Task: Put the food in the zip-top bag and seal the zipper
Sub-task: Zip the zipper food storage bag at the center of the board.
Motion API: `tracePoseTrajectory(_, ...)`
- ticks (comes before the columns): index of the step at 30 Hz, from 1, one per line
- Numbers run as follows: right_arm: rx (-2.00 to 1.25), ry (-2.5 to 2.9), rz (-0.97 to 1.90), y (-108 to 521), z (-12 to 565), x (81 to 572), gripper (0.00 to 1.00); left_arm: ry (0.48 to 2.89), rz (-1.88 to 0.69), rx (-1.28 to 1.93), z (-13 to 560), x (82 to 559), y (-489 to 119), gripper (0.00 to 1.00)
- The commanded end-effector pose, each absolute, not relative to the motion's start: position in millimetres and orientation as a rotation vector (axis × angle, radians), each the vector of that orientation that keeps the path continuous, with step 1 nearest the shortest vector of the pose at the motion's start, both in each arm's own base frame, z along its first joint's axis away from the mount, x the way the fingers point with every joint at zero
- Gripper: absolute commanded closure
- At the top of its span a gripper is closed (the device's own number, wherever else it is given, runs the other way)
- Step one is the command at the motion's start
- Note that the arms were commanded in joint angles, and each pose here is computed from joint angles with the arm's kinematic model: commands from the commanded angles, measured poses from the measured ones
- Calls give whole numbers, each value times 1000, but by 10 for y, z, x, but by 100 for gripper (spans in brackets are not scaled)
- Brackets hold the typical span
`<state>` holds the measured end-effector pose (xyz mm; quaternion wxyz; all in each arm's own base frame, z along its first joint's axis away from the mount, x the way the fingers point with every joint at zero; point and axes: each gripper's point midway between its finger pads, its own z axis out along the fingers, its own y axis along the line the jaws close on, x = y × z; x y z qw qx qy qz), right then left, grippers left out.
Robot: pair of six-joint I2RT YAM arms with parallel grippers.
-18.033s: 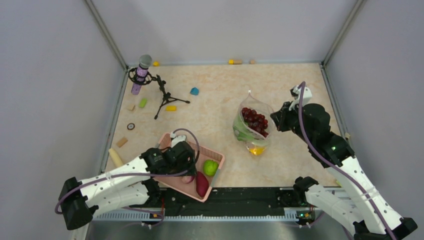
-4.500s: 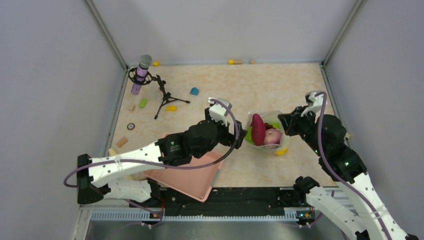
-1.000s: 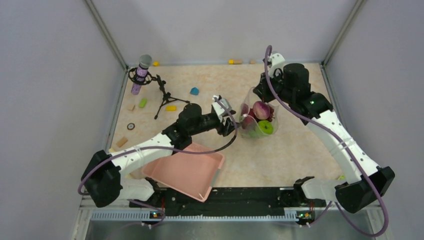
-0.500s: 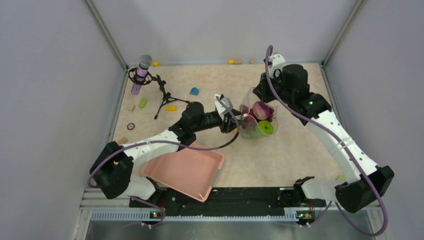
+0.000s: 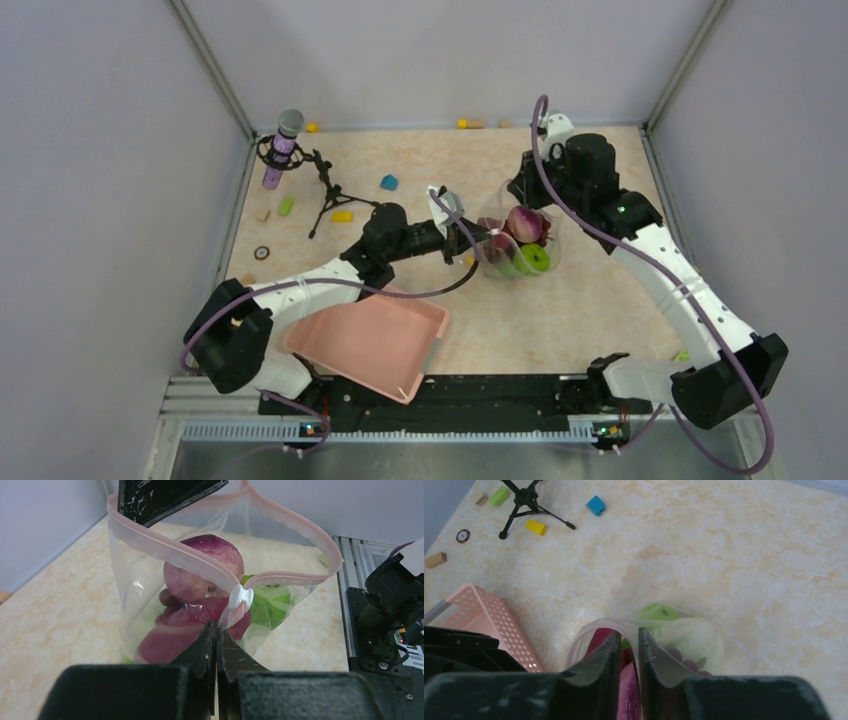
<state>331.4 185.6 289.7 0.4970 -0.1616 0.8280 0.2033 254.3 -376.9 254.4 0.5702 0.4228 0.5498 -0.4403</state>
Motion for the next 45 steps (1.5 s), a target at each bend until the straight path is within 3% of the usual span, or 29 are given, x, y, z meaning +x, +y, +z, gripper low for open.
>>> tracePoseTrajectory(1,-512,1852,477,1836,3231,3238,67,1215,-1034,927,2846,2568,-3716,100)
tracePoseTrajectory(3,-652,1767,470,1870,3344,3129,43,1259,-1019,854,2880,2648,-3671,100)
tracePoseTrajectory(6,-810,1606,488,1943,3558,2930,25,1319,-999,754,2889,2759,-3611,100)
tracePoseTrajectory(8,-972,1490,515,2037,3619,2739,21,1332,-1004,748,2881,2752,-3604,100)
tracePoseTrajectory(14,-1439,1203,579,2202,3428,2197,20,1340,-1022,721,2946,2702,-3551,100)
tracePoseTrajectory(20,-1505,1265,622,2303,3319,2264,29,1327,-1046,753,2975,2629,-3564,100)
tracePoseTrajectory(23,-1510,1322,611,2386,3258,2350,41,1326,-1050,763,2977,2608,-3560,100)
tracePoseTrajectory(33,-1537,1373,607,2462,3133,2388,69,1323,-1058,768,3015,2563,-3538,100)
tracePoseTrajectory(45,-1560,1389,652,2538,3063,2406,74,1329,-1099,797,3022,2522,-3600,100)
